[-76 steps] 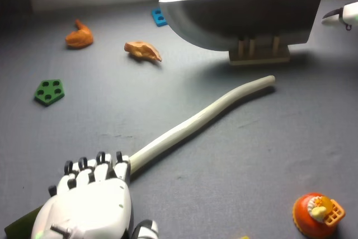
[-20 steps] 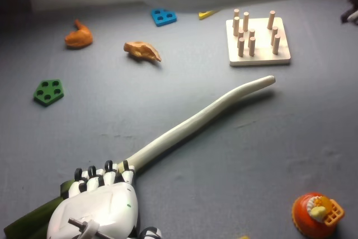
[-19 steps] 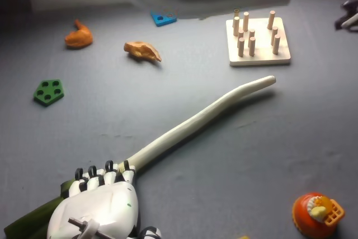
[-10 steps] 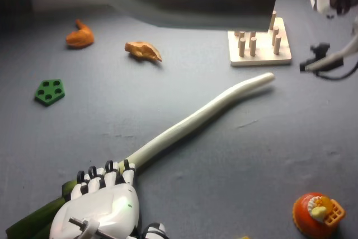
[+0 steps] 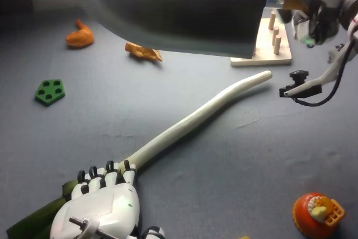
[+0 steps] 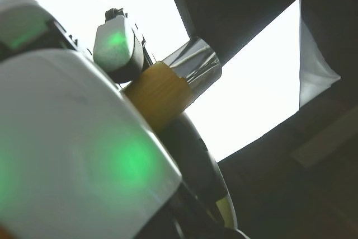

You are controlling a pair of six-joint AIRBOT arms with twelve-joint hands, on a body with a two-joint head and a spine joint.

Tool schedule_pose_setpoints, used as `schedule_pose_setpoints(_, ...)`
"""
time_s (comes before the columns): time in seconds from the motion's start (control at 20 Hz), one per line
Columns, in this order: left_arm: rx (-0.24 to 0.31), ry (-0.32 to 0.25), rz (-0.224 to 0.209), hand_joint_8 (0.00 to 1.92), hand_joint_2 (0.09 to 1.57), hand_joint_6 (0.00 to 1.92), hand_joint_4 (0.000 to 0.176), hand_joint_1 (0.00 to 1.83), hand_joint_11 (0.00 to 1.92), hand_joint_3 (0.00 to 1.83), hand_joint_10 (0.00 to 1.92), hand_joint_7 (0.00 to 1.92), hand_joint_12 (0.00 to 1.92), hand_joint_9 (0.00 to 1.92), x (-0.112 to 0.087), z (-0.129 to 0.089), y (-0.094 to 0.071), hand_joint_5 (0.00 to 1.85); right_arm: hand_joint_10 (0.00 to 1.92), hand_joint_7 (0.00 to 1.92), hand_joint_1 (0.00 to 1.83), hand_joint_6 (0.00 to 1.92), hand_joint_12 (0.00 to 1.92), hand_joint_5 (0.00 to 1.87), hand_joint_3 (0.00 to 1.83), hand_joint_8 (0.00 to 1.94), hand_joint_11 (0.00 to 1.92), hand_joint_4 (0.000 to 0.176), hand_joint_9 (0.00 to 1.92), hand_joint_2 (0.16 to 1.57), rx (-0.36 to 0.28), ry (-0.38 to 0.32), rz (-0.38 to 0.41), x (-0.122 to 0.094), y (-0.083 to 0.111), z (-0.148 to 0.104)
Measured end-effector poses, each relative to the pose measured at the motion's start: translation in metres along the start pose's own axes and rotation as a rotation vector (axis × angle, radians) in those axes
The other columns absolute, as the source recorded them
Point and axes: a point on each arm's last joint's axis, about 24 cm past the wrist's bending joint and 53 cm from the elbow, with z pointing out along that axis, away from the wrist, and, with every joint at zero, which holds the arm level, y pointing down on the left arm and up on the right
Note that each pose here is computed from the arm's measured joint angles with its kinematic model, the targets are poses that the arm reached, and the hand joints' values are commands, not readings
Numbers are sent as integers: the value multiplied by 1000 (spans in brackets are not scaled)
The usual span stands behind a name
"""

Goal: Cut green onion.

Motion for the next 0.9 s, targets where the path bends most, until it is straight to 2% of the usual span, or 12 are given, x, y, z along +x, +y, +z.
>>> schedule_pose_setpoints(0.05,2,-4,1,3,1300,2,0,749,0,0,4,112,308,85,-1,0,0,160,1921,1573,1477,1802,1921,1136,805,1941,1709,0,1649,760,6,8,4,6,-1,-1)
schedule_pose_setpoints(0.1,3,-6,1,3,1297,1,0,755,0,0,4,112,305,84,-1,0,-1,158,1921,1581,1553,1897,1921,1207,758,1941,1716,120,1655,779,11,23,5,15,-3,-2)
schedule_pose_setpoints(0.15,3,-6,1,3,1297,0,0,756,0,0,4,112,304,84,-1,0,-1,157,1921,1583,1568,1916,1921,1222,748,1941,1718,165,1656,783,13,34,4,20,-3,-2)
schedule_pose_setpoints(0.2,4,-5,1,3,1296,0,0,756,0,0,4,113,303,84,-1,0,-1,157,1921,1584,1571,1920,1921,1225,745,1941,1718,174,1656,784,10,37,5,23,-2,-2)
schedule_pose_setpoints(0.3,4,-5,0,2,1296,0,0,756,0,0,3,113,301,84,-1,0,-1,157,1921,1584,1572,1921,1921,1227,744,1941,1719,176,1656,785,5,38,-2,25,-1,-3)
schedule_pose_setpoints(0.35,4,-5,0,0,1326,0,0,709,0,1,2,71,173,54,-1,0,-1,97,1921,1597,1557,1921,1921,1334,806,1941,1721,176,1666,780,7,41,-6,28,-3,-4)
schedule_pose_setpoints(0.4,4,-5,0,0,1352,0,0,670,0,11,1,35,62,26,-1,0,-1,69,1921,1608,1589,1921,1921,1333,815,1941,1731,176,1677,764,13,48,-7,30,-5,-5)
schedule_pose_setpoints(0.55,-2,3,-1,0,1363,3,0,619,0,10,4,53,116,50,1,0,0,85,1921,1613,1590,1921,1921,1283,817,1941,1735,176,1687,765,21,72,-10,44,-8,-8)
schedule_pose_setpoints(0.6,-2,4,-1,0,1367,1,0,522,0,9,2,34,186,45,1,0,0,56,1921,1592,1579,1813,1921,1235,736,1941,1712,176,1675,810,12,71,-16,46,-5,-8)
schedule_pose_setpoints(0.8,-2,5,0,0,1370,2,0,495,0,8,0,2,170,17,1,0,0,53,1921,1580,1588,1702,1921,1210,580,1941,1694,176,1657,877,-31,68,-43,58,0,-15)
schedule_pose_setpoints(0.85,-2,6,0,0,1371,2,0,494,0,8,0,2,169,17,1,0,0,53,1921,1580,1588,1701,1921,1209,578,1941,1694,176,1657,878,-36,66,-38,59,0,-16)
schedule_pose_setpoints(0.9,-2,6,0,0,1391,8,0,319,0,16,0,1,33,5,1,0,0,20,1921,1572,1563,1877,1921,1288,595,1941,1686,176,1638,889,-36,58,-32,57,0,-16)
